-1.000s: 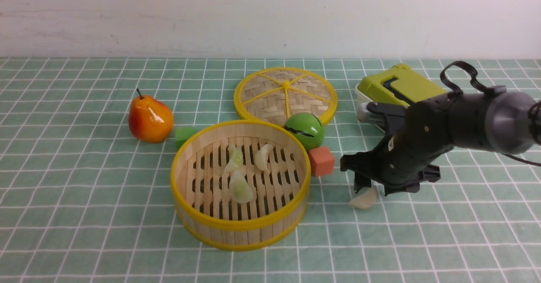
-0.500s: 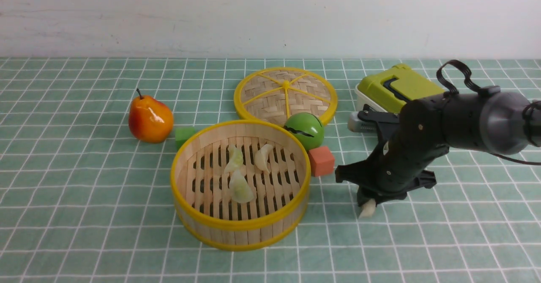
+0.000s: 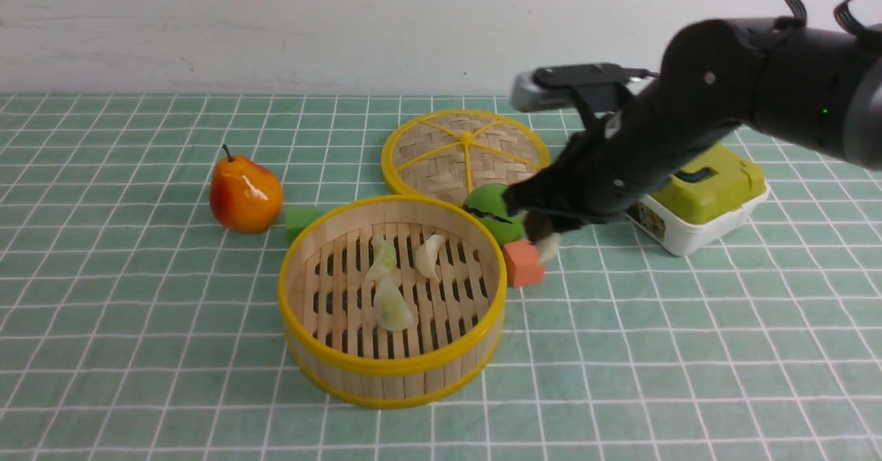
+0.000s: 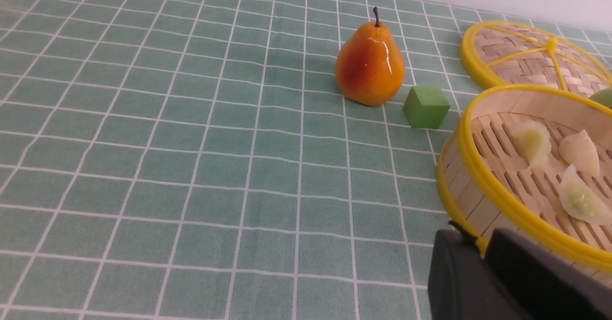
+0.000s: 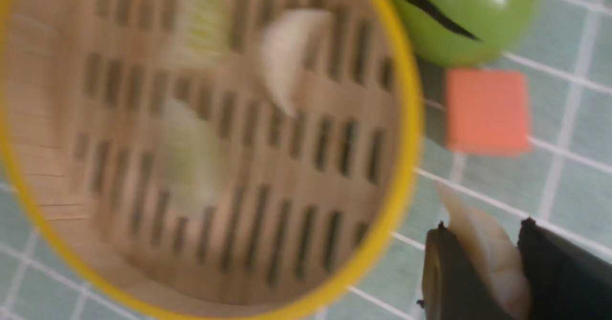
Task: Put the dumplings into the steamer on the table with the blue tablecloth.
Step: 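Place the dumpling in the bamboo steamer basket with the right gripper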
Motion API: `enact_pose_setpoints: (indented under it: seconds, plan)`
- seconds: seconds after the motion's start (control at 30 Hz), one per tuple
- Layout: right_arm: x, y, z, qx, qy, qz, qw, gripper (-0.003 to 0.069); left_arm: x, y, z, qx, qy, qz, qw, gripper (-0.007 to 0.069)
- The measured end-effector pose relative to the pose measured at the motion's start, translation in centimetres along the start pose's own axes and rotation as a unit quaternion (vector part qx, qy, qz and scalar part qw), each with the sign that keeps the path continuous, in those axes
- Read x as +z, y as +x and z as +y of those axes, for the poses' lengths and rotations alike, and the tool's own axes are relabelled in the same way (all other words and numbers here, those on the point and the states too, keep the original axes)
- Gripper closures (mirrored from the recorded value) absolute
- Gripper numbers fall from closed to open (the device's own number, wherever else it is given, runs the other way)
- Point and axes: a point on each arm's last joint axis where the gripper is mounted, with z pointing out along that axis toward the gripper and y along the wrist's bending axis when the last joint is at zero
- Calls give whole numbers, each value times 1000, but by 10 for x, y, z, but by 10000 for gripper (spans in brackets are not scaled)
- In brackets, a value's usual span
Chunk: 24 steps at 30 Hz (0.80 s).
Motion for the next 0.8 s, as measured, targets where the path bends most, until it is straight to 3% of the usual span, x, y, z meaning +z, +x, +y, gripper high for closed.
enact_pose_setpoints:
  seconds: [0.17,0.33,0.5,0.8]
  plan:
    - [45,0,52,-69,-44,-12,997,477,0,0,0,0,0,0,1000,533]
    - [108,22,43,-87,-15,41,995,477,0,0,0,0,-1,0,1000,534]
    - [116,24,39,-79,-3,42,996,472,0,0,0,0,-1,1,1000,534]
    - [101,21,41,-57,-1,50,997,266,0,0,0,0,-1,1,1000,523]
